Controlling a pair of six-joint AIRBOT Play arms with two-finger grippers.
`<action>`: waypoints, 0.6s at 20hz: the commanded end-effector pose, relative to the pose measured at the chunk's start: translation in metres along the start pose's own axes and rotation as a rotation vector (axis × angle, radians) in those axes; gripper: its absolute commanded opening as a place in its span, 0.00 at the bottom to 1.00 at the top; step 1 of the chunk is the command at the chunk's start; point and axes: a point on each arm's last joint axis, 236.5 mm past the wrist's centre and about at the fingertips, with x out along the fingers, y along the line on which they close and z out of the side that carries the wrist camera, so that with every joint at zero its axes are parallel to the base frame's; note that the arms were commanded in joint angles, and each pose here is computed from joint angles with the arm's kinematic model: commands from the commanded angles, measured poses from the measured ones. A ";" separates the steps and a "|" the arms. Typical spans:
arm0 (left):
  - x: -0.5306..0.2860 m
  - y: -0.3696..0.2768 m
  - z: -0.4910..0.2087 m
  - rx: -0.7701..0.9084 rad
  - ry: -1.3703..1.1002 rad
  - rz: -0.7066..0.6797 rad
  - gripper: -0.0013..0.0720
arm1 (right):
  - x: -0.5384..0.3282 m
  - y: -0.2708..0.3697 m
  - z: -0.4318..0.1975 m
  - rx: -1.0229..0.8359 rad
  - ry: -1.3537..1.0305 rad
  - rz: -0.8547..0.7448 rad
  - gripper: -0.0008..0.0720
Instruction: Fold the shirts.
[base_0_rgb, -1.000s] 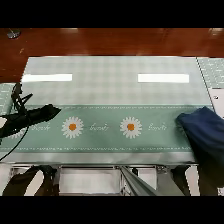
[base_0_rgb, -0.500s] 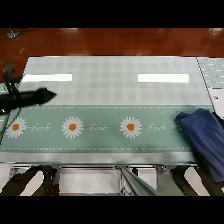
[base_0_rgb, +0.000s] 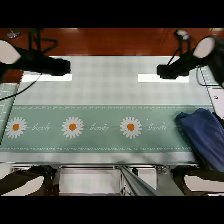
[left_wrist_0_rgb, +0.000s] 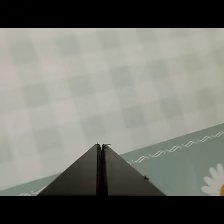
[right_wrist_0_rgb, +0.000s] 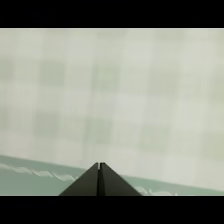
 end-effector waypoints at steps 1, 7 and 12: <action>0.055 0.027 -0.043 -0.022 0.179 0.083 0.06 | 0.067 -0.006 -0.049 0.008 0.239 -0.080 0.03; 0.063 0.044 -0.047 -0.029 0.197 0.100 0.06 | 0.065 -0.005 -0.043 0.005 0.216 -0.075 0.03; 0.065 0.044 -0.047 -0.030 0.197 0.100 0.06 | 0.065 -0.005 -0.043 0.005 0.216 -0.075 0.03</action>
